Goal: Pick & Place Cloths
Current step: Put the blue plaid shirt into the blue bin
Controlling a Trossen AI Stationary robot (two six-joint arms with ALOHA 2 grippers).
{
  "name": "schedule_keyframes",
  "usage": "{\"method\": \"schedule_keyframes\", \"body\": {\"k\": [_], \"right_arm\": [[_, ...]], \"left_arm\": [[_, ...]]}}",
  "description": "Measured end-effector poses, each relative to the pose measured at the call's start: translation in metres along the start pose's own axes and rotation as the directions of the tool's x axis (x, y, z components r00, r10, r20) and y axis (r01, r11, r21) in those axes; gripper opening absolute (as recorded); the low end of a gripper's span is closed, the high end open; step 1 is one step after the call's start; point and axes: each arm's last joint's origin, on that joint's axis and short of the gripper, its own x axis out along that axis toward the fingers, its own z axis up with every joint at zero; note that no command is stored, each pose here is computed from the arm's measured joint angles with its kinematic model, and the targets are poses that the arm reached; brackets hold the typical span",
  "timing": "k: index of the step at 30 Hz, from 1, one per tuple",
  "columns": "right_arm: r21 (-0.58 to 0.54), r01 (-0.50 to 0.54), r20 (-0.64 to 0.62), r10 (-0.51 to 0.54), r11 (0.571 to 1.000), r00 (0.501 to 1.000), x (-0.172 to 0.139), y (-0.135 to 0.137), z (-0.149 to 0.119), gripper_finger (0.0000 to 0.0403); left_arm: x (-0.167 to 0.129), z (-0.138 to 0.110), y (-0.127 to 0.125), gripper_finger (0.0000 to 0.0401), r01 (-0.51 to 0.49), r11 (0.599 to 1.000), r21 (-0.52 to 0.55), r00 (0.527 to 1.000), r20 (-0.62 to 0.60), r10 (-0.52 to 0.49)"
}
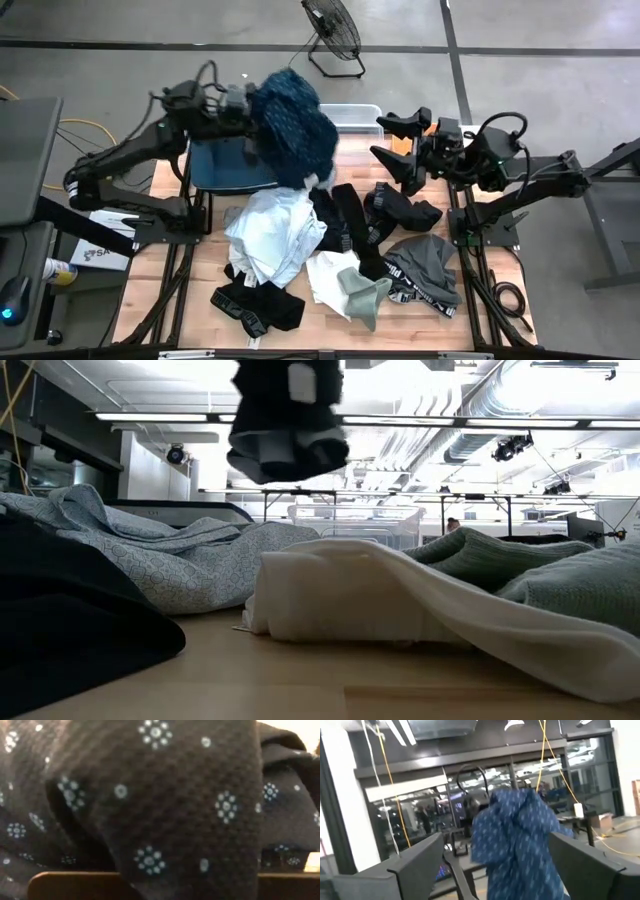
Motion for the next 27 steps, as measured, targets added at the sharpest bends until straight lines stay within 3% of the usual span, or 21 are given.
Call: {"method": "schedule_keyframes", "body": {"k": [4,7,14,19,27], "right_arm": [[0.022,0.005,-0.036,-0.004,1.0,0.999,0.0,0.0,-0.004,0.035],[0.024,0.011,-0.059,-0.009,1.0,0.998,0.001,-0.001,-0.007,0.035],[0.021,0.016,-0.067,-0.014,1.0,0.998,0.0,-0.001,-0.007,0.035],[0.012,0.058,-0.067,-0.058,0.998,0.996,0.0,-0.003,-0.008,0.035],[-0.005,0.081,-0.099,-0.081,0.997,0.992,0.0,-0.004,-0.011,0.035]], "left_arm": [[-0.027,0.006,0.005,0.0029,-0.142,0.987,0.07,0.989,-0.027,0.145],[-0.046,0.008,0.007,0.0029,-0.267,0.956,0.123,0.96,-0.059,0.276],[-0.066,-0.007,0.012,0.0029,-0.512,0.823,0.244,0.796,-0.224,0.562],[-0.064,-0.027,0.018,0.0029,-0.562,0.747,0.355,0.649,-0.37,0.664],[-0.043,-0.062,0.029,0.0029,-0.492,0.711,0.503,0.439,-0.562,0.701]]}}
